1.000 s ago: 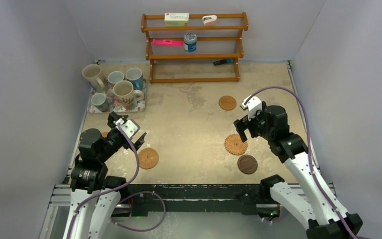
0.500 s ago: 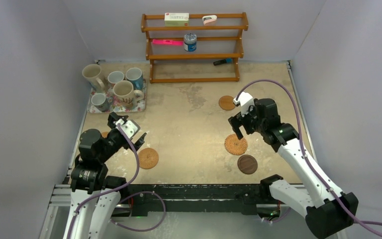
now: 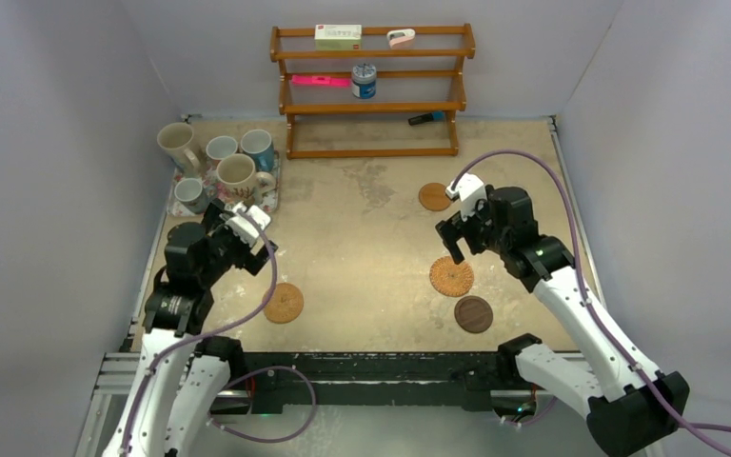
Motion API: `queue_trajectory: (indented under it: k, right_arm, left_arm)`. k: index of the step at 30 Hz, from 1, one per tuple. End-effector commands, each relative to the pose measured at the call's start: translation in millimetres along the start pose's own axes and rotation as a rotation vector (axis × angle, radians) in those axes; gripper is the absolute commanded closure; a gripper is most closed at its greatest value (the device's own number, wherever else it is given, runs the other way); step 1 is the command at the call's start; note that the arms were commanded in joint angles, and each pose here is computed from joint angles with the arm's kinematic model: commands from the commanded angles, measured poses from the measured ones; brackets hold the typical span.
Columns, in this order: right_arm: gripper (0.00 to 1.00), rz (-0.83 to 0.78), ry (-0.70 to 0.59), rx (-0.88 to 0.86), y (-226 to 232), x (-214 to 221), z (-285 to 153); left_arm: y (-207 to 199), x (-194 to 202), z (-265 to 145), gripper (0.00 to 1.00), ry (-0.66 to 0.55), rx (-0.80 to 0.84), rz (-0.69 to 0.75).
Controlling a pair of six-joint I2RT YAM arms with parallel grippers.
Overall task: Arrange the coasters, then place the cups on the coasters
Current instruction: Move the coaster to the center of the board.
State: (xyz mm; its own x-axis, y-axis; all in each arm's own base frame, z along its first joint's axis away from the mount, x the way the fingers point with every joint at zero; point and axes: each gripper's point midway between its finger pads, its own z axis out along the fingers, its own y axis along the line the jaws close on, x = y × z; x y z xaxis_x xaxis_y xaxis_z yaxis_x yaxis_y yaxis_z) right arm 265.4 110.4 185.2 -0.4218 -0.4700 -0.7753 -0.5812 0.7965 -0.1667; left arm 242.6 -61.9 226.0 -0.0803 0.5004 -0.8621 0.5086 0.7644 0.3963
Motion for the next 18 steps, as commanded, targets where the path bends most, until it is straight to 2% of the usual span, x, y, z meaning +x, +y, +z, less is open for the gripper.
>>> queue_trajectory:
  k: [1, 4, 7, 14, 18]
  right_arm:
    - [0.01, -0.016, -0.035, 0.011, -0.2, -5.6, -0.9]
    - [0.01, -0.021, -0.043, 0.011, 0.4, -6.3, -2.4]
    - [0.01, -0.024, -0.049, 0.015, 0.2, -6.0, -3.4]
    - [0.01, -0.033, -0.05, 0.021, 0.2, -3.9, -3.4]
    - [0.01, -0.036, -0.049, 0.023, 0.1, -3.3, -2.8]
  left_arm:
    - [48.1, 21.6, 8.2, 0.0, 0.144, -0.237, -0.049]
    - [64.0, 50.3, 16.3, 0.0, 0.269, -0.334, -0.083]
    - [62.0, 75.3, 27.4, 0.0, 0.354, -0.336, -0.097]
    - [67.4, 99.4, 38.3, 0.0, 0.389, -0.309, -0.173]
    - [88.0, 123.5, 35.6, 0.0, 0.396, -0.278, -0.294]
